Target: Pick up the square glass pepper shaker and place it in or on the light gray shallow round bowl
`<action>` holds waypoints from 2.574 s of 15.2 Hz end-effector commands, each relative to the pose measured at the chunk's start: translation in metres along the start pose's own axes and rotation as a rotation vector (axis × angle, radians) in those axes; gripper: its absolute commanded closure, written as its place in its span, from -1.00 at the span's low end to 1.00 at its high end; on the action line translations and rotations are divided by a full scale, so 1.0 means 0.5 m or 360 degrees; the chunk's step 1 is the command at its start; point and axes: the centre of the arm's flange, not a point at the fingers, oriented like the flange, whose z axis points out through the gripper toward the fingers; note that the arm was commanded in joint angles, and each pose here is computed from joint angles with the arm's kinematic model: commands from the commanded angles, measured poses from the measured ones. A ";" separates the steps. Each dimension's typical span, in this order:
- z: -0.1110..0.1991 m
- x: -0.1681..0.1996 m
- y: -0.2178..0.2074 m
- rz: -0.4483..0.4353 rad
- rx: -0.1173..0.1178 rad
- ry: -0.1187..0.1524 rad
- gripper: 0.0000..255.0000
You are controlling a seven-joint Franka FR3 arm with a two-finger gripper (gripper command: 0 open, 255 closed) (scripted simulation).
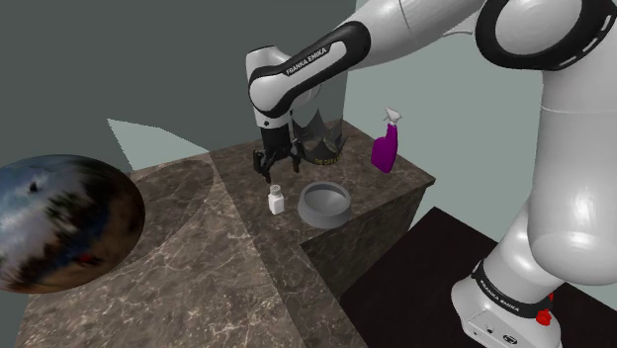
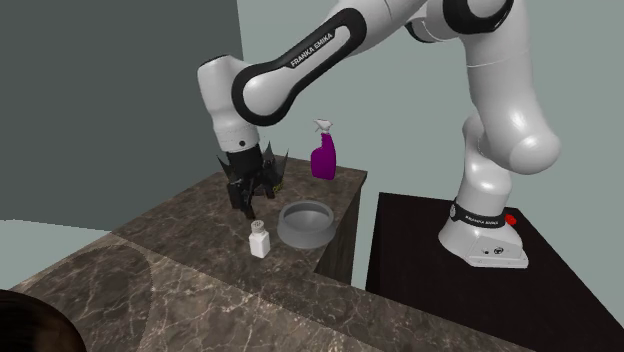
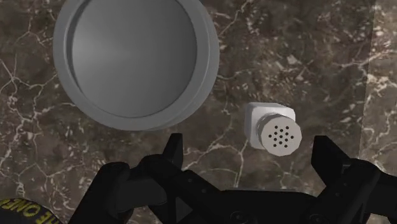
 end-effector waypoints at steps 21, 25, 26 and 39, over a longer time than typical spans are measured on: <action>0.131 0.053 -0.057 0.0003 0.0017 -0.0029 1.00; 0.131 0.053 -0.057 0.0003 0.0017 -0.0029 1.00; 0.131 0.053 -0.057 0.0003 0.0017 -0.0029 1.00; 0.018 0.030 -0.054 0.0003 0.0017 -0.0029 1.00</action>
